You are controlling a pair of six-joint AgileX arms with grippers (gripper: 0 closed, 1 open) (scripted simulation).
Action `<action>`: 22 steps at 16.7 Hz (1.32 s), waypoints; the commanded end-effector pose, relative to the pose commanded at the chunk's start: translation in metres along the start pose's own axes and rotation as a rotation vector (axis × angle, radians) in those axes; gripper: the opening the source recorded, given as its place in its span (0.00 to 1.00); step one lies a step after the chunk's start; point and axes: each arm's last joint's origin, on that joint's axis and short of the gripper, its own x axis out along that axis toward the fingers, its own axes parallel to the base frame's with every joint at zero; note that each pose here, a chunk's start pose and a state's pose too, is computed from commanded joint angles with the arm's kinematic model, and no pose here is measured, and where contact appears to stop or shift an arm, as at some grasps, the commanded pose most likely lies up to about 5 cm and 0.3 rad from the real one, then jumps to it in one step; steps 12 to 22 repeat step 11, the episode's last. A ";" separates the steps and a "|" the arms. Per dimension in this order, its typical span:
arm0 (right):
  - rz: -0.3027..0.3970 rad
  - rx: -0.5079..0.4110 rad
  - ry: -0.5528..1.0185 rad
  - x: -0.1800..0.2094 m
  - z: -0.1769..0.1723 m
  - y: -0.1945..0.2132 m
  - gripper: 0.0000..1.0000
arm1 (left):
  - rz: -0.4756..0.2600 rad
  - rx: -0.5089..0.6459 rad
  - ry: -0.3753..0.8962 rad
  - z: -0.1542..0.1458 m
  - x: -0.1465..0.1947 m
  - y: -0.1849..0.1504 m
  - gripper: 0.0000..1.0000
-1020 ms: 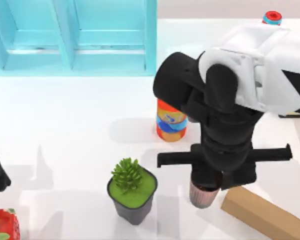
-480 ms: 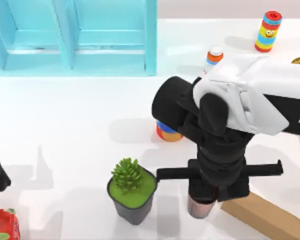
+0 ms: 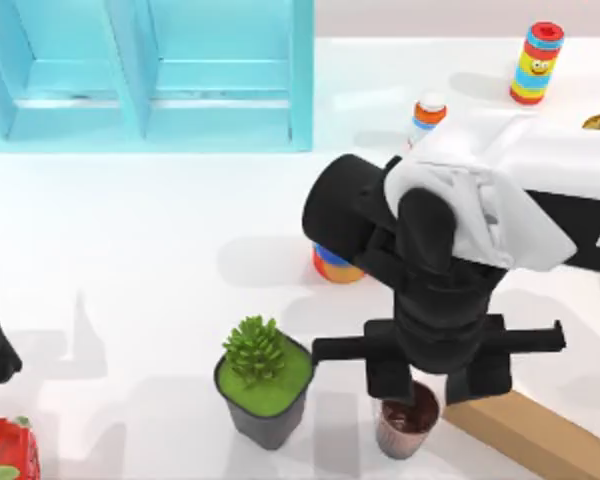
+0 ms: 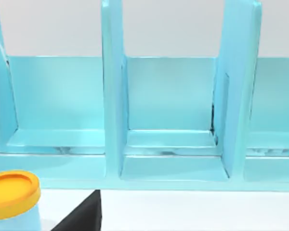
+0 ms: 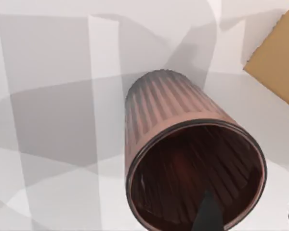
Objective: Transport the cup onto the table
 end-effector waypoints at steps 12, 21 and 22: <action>0.000 0.000 0.000 0.000 0.000 0.000 1.00 | 0.000 0.000 0.000 0.000 0.000 0.000 1.00; 0.000 0.000 0.000 0.000 0.000 0.000 1.00 | 0.000 0.000 0.000 0.000 0.000 0.000 1.00; 0.000 0.000 0.000 0.000 0.000 0.000 1.00 | 0.000 0.000 0.000 0.000 0.000 0.000 1.00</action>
